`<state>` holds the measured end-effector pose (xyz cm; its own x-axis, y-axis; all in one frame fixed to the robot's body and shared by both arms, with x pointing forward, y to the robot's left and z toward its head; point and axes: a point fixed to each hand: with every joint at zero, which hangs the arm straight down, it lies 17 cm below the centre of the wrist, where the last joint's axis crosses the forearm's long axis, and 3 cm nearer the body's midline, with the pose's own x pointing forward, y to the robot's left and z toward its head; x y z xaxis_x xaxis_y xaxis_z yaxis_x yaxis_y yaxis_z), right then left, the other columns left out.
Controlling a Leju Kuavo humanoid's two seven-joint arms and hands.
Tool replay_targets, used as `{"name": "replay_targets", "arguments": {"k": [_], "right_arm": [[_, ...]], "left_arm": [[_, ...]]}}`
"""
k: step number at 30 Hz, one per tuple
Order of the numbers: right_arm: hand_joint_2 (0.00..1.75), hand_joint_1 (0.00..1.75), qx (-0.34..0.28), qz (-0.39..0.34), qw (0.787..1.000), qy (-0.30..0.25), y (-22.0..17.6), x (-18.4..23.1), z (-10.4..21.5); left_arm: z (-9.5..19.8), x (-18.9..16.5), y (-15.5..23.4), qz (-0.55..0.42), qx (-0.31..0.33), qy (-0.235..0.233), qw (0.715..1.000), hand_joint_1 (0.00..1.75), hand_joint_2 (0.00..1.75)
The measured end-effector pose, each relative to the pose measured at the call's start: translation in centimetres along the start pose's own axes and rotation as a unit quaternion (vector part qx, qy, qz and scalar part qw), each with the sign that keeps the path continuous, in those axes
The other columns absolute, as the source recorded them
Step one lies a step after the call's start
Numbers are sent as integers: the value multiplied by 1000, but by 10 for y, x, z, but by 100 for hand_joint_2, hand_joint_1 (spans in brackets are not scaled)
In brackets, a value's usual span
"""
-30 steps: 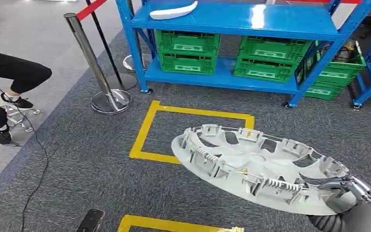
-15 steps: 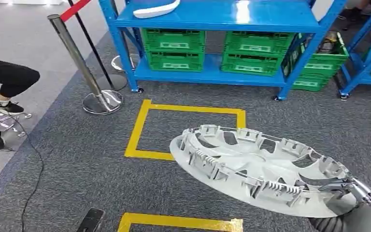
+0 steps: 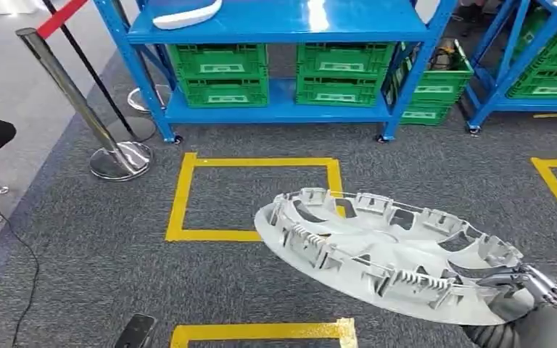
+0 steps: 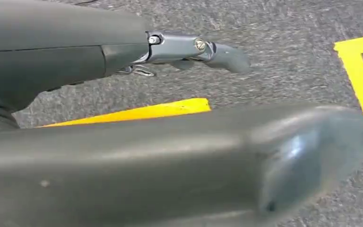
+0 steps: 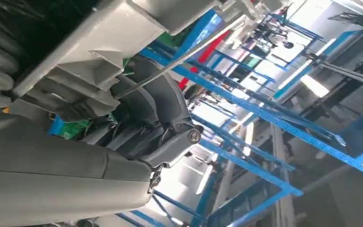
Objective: Take the parts from the cabinet and place them on the table.
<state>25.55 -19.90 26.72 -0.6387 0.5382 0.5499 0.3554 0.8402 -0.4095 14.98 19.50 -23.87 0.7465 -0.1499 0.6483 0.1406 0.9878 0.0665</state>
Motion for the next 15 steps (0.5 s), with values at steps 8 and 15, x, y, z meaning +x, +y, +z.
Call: {"name": "replay_targets", "arguments": {"k": [8,15], "right_arm": [[175,175,9,6,1000,-12,6,3,-5],[175,175,6,10,1000,-19,16,4,-14]], "left_arm": [[1,-2,1,4,-4,2,1000,0,0],[1,-6,0,-5,-8,9,1000,0,0]]}}
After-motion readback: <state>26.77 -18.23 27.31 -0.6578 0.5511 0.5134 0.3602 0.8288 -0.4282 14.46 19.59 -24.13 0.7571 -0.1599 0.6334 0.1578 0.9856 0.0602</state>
